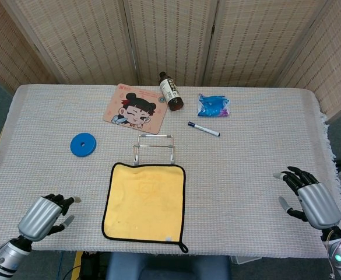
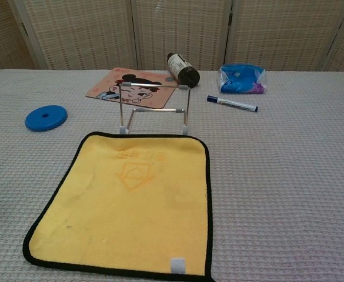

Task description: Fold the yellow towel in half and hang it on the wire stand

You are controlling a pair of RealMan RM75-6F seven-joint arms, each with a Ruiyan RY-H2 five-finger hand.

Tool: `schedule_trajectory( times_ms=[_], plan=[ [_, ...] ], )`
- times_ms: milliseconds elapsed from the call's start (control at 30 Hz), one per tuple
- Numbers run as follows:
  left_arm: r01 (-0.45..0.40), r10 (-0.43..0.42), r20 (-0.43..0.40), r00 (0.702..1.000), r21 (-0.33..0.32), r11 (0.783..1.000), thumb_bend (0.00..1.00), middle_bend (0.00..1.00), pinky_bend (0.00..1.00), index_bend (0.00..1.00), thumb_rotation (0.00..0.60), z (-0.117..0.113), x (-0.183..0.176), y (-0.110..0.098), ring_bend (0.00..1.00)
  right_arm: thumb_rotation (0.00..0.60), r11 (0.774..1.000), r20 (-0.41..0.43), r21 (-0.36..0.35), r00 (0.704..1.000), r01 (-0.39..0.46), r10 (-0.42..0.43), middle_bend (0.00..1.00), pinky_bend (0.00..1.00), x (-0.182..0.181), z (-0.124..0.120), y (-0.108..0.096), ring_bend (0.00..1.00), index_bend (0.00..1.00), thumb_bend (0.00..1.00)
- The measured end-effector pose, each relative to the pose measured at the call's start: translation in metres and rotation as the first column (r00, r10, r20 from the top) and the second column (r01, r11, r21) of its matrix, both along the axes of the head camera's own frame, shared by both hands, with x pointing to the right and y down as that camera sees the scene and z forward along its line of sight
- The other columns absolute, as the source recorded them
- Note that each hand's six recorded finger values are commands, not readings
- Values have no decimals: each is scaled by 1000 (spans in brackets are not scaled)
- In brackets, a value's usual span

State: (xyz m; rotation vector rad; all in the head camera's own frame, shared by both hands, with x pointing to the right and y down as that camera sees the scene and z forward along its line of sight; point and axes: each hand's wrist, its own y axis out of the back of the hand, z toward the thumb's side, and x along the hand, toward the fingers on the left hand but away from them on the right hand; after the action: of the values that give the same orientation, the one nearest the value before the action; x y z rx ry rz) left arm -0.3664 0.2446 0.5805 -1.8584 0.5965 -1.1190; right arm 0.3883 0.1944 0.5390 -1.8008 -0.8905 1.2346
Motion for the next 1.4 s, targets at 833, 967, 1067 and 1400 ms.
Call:
schedule_trajectory(
  times_ms=[833, 967, 1067, 1400],
  plan=[
    [-291, 303, 54, 952, -159, 943, 328, 966, 1000, 432, 600, 75, 46, 53, 829, 600, 999, 8, -33, 999, 35, -35, 278, 225, -10, 6, 1, 189, 238, 390],
    [-298, 310, 55, 949, -157, 941, 329, 967, 1000, 430, 600, 82, 49, 57, 829, 600, 999, 8, -33, 1000, 30, -29, 278, 225, -8, 7, 2, 189, 239, 389],
    [-289, 299, 50, 953, -152, 945, 328, 968, 1000, 428, 600, 85, 51, 59, 829, 600, 999, 9, -32, 1000, 26, -25, 278, 225, -7, 7, 2, 189, 239, 390],
    [-266, 272, 35, 962, -131, 955, 329, 970, 1000, 428, 600, 93, 59, 58, 830, 600, 999, 9, -30, 1000, 20, -20, 278, 225, -5, 7, 2, 189, 239, 390]
  ],
)
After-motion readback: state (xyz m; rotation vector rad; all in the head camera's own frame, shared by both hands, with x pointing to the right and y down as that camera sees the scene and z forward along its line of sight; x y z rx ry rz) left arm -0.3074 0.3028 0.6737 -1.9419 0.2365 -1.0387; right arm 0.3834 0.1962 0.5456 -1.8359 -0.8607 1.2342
